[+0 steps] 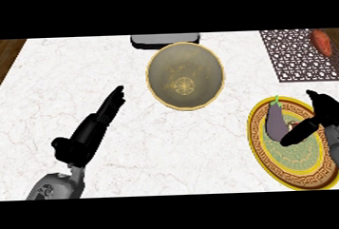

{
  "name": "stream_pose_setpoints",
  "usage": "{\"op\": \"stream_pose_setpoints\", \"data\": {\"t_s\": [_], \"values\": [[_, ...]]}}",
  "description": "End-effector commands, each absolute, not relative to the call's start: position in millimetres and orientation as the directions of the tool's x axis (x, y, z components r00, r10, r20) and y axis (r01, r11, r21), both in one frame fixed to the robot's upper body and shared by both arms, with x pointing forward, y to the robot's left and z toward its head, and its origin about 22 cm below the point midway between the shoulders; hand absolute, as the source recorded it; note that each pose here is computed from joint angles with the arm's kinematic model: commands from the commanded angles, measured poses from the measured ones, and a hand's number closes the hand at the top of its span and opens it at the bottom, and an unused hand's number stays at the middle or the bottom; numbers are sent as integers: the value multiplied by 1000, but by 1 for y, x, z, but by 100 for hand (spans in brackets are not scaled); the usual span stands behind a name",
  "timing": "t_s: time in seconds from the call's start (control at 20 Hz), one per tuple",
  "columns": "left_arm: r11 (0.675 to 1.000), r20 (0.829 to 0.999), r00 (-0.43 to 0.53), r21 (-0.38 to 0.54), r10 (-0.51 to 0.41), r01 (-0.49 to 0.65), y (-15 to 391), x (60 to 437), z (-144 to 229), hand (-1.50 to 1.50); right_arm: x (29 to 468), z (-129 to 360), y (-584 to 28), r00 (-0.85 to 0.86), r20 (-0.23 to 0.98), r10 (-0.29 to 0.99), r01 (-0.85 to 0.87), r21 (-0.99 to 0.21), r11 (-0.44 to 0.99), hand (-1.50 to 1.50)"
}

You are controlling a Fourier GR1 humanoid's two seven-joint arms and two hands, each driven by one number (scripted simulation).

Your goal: Pick the cupcake from the plate and place it in the bowl

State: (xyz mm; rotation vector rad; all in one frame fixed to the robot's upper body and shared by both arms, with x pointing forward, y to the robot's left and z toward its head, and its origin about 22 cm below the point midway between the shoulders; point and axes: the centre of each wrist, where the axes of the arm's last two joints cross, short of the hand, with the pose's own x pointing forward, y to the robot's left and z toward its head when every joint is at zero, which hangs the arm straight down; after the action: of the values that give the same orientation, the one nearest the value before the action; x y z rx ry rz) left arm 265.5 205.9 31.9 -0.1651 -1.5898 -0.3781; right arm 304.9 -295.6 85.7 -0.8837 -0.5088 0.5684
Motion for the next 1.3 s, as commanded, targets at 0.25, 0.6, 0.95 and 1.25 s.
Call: {"op": "stream_pose_setpoints", "data": {"t_s": [0.25, 0.6, 0.95, 1.25], "values": [[924, 989, -75, 145, -126, 355, 187, 268, 49, 0, 316, 65, -312, 841, 78, 536, -248, -825, 509, -150], [931, 990, -69, 142, -125, 336, 208, 276, 38, 0, 294, 26, -322, 836, 95, 540, -250, -810, 530, -150], [933, 992, -54, 129, -117, 336, 203, 254, 23, 0, 300, 36, -338, 824, 152, 545, -213, -809, 548, -150], [933, 992, -45, 123, -115, 339, 199, 256, 18, 0, 306, 30, -331, 764, 186, 618, -154, -878, 454, 150]]}}
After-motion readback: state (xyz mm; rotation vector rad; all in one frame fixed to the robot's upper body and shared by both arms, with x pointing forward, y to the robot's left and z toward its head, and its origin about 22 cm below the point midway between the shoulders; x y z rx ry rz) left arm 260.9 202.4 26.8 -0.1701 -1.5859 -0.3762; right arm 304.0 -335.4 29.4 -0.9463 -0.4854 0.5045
